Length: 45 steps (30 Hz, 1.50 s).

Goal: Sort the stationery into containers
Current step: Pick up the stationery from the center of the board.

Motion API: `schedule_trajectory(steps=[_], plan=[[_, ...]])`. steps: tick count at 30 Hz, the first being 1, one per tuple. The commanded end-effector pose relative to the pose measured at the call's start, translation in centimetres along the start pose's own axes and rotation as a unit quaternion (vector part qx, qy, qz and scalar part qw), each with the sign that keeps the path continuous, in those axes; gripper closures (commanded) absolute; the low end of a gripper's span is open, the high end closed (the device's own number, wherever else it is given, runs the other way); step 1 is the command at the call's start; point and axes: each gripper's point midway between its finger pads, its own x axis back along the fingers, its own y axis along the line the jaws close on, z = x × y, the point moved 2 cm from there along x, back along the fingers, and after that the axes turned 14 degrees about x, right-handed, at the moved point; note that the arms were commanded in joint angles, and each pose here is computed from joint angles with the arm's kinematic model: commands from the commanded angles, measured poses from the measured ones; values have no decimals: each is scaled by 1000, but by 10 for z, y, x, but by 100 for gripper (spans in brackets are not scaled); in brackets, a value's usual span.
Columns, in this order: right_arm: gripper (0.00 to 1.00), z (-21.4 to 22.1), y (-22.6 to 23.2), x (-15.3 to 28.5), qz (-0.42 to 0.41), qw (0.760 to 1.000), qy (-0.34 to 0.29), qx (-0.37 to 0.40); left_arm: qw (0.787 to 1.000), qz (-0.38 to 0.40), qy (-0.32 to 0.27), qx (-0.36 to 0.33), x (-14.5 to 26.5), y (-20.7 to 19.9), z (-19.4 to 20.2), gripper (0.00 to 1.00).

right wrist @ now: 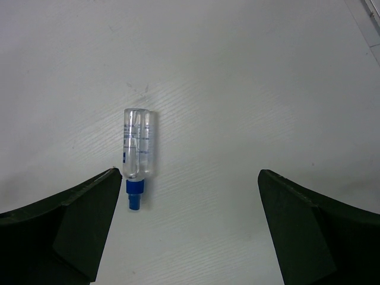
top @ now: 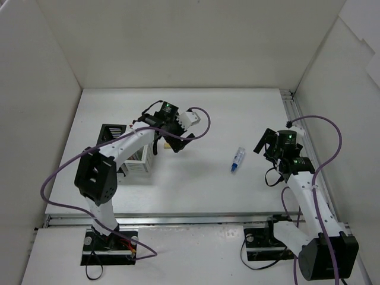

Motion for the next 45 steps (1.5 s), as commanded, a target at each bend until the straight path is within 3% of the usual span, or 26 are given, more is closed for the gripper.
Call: schedule_trajectory(steps=[1, 10, 21, 24, 31, 34, 36, 38, 41, 45], plan=[[2, -11, 5, -3, -7, 1000, -21, 5, 996, 57, -8, -68, 6, 4, -13, 0], [2, -11, 3, -5, -1, 1000, -18, 6, 994, 84, 54, -40, -33, 31, 23, 0], [2, -10, 5, -9, -3, 1000, -9, 11, 992, 41, 122, -7, -63, 54, 47, 3], [2, -10, 5, -9, -4, 1000, -8, 13, 989, 26, 146, 2, -69, 60, 54, 12], [2, -10, 4, -8, -1, 1000, -11, 13, 985, -12, 172, 10, -75, 67, 67, 49], [2, -10, 4, -8, -1, 1000, -12, 13, 986, -4, 168, 8, -74, 60, 64, 60], [2, -10, 4, -7, -3, 1000, -13, 12, 987, -5, 159, 5, -75, 57, 60, 62], [2, -10, 5, -7, -4, 1000, -13, 12, 989, -7, 148, 10, -72, 57, 53, 74], [2, -11, 4, -5, -5, 1000, -18, 10, 993, -18, 111, 19, -64, 59, 30, 100], [2, -11, 3, 0, -6, 1000, -25, 10, 999, -3, 50, 21, -35, 45, -1, 100]])
